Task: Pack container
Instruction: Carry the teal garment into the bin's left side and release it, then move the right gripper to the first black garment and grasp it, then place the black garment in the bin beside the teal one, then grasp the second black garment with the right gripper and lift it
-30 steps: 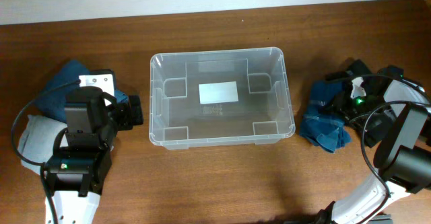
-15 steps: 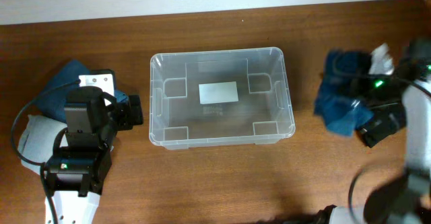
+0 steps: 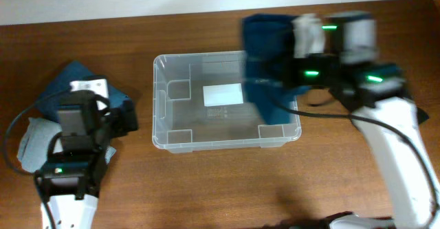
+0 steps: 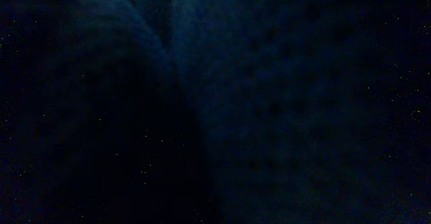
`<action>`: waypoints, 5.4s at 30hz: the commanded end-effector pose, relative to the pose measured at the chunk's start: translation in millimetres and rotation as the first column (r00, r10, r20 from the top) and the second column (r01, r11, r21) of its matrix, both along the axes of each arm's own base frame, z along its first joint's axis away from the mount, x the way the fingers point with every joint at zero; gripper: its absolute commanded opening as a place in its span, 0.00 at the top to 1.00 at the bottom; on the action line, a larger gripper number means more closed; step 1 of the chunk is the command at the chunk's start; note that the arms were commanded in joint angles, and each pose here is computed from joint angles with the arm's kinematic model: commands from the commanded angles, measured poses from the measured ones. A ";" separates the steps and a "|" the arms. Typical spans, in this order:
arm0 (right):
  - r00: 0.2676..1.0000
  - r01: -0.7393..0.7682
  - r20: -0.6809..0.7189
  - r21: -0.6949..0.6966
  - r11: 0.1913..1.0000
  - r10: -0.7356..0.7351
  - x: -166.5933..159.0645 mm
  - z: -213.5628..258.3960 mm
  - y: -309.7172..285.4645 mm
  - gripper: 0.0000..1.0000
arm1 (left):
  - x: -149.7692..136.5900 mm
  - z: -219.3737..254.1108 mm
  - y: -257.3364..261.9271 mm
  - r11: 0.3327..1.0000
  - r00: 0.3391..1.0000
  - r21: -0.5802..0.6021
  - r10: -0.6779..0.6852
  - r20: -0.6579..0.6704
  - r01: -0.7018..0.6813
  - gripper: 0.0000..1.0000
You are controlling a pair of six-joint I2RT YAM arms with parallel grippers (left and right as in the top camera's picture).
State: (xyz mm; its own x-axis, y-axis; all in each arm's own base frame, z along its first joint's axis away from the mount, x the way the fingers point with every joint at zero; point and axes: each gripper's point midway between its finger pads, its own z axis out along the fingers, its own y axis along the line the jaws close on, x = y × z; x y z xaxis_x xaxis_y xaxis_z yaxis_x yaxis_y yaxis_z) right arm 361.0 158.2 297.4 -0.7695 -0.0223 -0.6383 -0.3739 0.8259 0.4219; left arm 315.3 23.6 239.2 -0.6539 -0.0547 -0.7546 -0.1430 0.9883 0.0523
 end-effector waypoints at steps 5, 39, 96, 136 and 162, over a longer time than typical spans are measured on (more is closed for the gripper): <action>0.988 0.032 -0.151 -0.003 0.999 -0.032 16.0 -66.8 102.8 0.96 | -15.6 0.4 61.0 0.970 0.974 -0.078 0.228 -0.017 -0.229 0.01; 0.738 0.645 -0.012 -0.278 0.712 -0.674 16.8 -7.2 -164.4 0.02 | -15.0 -2.7 67.3 0.966 0.969 -0.083 0.245 -0.026 -0.246 0.01; 0.847 0.530 0.005 0.083 0.844 -0.532 -44.0 7.6 -213.9 0.94 | -13.0 -5.3 67.8 0.966 0.969 -0.083 0.245 -0.034 -0.247 0.01; 0.822 0.556 0.081 -0.332 0.762 -0.564 26.7 6.0 -165.4 0.01 | -13.1 -5.5 67.8 0.966 0.969 -0.083 0.245 -0.034 -0.247 0.01; 0.598 0.690 -0.509 -0.066 0.720 -0.619 33.2 -249.8 -332.5 0.23 | -13.1 -5.5 67.8 0.966 0.969 -0.083 0.245 -0.034 -0.247 0.01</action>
State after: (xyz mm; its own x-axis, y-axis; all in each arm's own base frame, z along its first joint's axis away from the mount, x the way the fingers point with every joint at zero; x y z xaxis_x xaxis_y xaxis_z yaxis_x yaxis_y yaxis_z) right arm 386.0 -190.7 58.2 -0.7081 0.6820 -0.1827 0.5588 0.6995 0.4454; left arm 298.8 91.4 224.6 -0.6494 -0.2726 -0.7099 -0.3806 0.9247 -0.0070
